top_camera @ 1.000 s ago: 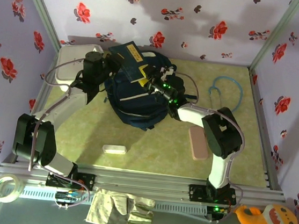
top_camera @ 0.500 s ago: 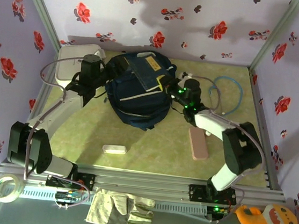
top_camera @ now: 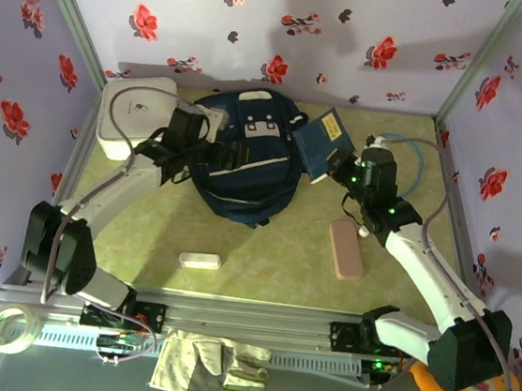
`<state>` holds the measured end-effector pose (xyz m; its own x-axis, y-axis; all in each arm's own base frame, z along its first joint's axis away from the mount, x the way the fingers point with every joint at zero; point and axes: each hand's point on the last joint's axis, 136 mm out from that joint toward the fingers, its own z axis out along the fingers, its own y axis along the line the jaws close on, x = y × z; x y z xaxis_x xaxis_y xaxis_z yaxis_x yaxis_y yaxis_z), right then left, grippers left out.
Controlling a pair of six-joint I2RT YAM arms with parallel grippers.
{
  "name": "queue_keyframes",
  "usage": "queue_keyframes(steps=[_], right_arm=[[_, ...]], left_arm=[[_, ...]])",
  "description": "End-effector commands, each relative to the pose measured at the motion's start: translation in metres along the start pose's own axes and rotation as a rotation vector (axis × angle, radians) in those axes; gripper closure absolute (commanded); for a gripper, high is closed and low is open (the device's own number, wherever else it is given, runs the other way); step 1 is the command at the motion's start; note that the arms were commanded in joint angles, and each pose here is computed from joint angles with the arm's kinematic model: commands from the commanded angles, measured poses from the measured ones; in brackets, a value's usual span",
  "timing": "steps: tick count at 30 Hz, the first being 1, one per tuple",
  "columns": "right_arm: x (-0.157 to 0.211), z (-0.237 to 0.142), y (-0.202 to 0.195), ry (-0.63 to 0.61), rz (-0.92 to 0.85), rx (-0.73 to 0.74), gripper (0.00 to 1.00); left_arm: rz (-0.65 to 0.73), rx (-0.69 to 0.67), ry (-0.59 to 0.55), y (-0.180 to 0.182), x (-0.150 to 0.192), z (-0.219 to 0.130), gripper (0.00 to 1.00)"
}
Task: Pack the student bag
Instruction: Open the student bag at the top-center of the table.
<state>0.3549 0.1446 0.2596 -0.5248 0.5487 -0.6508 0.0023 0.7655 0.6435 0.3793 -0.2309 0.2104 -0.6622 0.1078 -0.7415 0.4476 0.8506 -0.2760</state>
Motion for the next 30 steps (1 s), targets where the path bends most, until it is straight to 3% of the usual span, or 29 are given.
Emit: queue_keyframes(steps=[1,9,14,24,30], right_arm=[[-0.006,-0.012,-0.025,-0.029,-0.067,0.109,0.94],[-0.006,-0.017,-0.029,-0.036,-0.042,0.12,0.94],[-0.004,-0.018,-0.032,-0.031,-0.032,0.12,0.94],[0.0,-0.017,-0.034,-0.029,-0.002,0.11,0.94],[0.002,-0.017,-0.036,-0.027,0.012,0.112,0.94]], left_arm=[[0.199,-0.019,0.096,-0.006,0.015,0.018,0.0],[0.447,0.047,0.218,-0.038,0.048,0.064,0.12],[0.542,0.063,0.308,-0.048,0.063,0.085,0.26],[0.695,-0.082,0.435,-0.037,0.077,0.121,0.42],[0.709,-0.24,0.449,-0.017,0.07,0.135,0.6]])
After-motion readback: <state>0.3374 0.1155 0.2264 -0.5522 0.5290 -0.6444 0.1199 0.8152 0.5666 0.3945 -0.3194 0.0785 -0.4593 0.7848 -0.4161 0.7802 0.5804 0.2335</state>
